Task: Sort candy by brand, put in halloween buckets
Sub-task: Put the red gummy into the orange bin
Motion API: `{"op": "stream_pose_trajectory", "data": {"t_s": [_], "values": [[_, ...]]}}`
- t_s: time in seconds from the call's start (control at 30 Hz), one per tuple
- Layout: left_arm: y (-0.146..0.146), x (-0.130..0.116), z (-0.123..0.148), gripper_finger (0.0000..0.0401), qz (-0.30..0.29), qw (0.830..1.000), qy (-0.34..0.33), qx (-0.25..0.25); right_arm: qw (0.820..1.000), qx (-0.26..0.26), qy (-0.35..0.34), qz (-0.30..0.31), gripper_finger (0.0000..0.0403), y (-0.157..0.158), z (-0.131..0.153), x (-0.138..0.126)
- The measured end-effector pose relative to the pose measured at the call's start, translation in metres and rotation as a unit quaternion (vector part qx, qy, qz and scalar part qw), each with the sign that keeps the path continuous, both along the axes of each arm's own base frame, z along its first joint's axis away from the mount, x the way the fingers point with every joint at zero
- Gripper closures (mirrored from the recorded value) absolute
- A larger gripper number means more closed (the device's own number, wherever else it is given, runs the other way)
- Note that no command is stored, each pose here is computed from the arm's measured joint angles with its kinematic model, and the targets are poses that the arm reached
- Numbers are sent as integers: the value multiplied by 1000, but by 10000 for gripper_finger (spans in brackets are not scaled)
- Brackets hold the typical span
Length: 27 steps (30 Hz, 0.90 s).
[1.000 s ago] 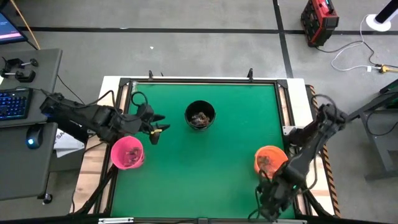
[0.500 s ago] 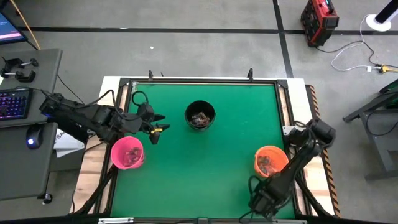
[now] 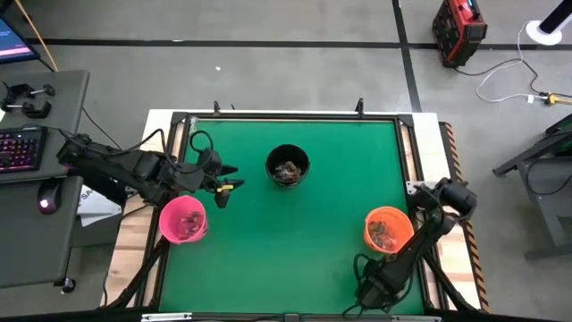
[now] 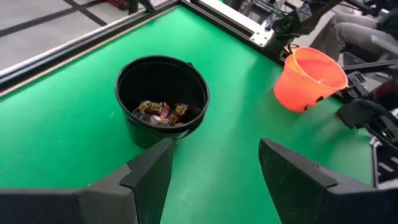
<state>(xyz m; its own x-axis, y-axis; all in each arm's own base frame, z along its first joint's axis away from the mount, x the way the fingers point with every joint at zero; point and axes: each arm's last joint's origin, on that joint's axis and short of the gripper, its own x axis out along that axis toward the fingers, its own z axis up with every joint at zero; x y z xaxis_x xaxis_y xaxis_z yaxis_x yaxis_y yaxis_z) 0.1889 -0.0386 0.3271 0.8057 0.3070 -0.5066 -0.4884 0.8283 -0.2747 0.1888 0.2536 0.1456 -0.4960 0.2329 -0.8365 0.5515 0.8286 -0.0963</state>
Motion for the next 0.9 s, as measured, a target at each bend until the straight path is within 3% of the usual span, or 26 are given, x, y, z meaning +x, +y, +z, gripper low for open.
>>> {"op": "stream_pose_trajectory", "data": {"t_s": [0.37,0.47,0.6,0.77,0.9], "values": [[0,0,0,174,-7,1000,1,-5,999,11,5,42,154,5,-12,-3],[0,0,0,174,-7,1000,2,-5,999,13,4,45,170,5,-12,-3],[0,0,0,174,-7,1000,2,-5,999,14,2,48,240,5,-12,-3],[0,0,0,174,-7,1000,2,-4,998,27,-6,64,382,6,-10,-1],[0,0,0,174,-8,1000,2,-3,990,77,-38,111,384,15,11,6]]}}
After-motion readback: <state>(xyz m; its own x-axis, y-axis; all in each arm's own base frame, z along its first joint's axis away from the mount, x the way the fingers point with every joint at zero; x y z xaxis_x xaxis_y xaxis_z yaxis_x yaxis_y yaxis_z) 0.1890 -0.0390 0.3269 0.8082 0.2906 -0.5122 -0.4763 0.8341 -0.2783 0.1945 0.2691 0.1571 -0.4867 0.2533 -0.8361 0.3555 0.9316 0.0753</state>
